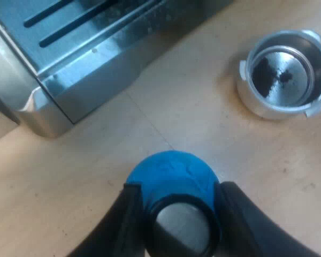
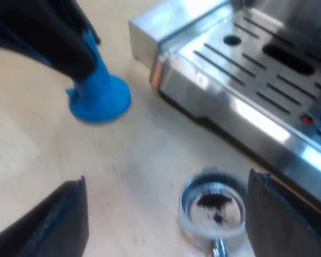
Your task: Grind coffee beans and then tamp
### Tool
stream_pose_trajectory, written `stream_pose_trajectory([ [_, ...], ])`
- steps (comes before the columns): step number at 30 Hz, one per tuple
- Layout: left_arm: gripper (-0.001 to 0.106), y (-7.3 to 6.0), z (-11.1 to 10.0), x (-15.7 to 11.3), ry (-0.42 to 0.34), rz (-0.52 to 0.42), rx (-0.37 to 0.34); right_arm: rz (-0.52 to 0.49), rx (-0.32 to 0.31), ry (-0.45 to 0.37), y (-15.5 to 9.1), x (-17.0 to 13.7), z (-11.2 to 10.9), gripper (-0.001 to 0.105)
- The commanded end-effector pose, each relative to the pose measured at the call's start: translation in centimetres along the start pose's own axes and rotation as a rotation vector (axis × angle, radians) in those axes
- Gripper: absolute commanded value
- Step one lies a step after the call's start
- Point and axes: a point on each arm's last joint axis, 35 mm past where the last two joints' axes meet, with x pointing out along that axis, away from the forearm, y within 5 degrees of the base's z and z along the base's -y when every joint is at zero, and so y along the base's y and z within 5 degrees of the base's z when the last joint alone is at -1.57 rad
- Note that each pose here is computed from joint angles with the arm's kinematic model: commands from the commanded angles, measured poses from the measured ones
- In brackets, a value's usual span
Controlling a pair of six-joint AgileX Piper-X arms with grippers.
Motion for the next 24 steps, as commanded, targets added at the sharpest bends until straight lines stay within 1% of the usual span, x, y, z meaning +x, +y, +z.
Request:
stream_pose_trajectory([
  [1,0.000,-0.4,0.1,-0.2,-0.004,-0.018,0.019,-0.023,-0.014,0.011,-0.1,-0.6,-1.1,0.064],
  [6,0.000,-1.3,-0.1,0.0,0.009,-0.045,0.073,-0.032,-0.027,0.047,-0.1,-1.1,-3.8,0.064],
  [9,0.000,-1.5,-0.2,0.1,0.012,-0.049,0.083,-0.028,-0.035,0.068,0.1,-1.0,-5.2,0.064],
  [16,0.000,-1.6,0.0,-0.1,0.009,-0.051,0.085,-0.026,-0.019,0.024,0.4,-0.8,-7.3,0.064],
  [20,0.000,-2.0,1.2,-1.1,-0.032,-0.056,0.094,-0.025,-0.023,0.036,0.5,-0.8,-8.2,0.064],
  [24,0.000,-2.6,2.7,-2.5,-0.090,-0.064,0.107,-0.026,-0.020,0.026,0.5,-0.8,-8.1,0.064],
])
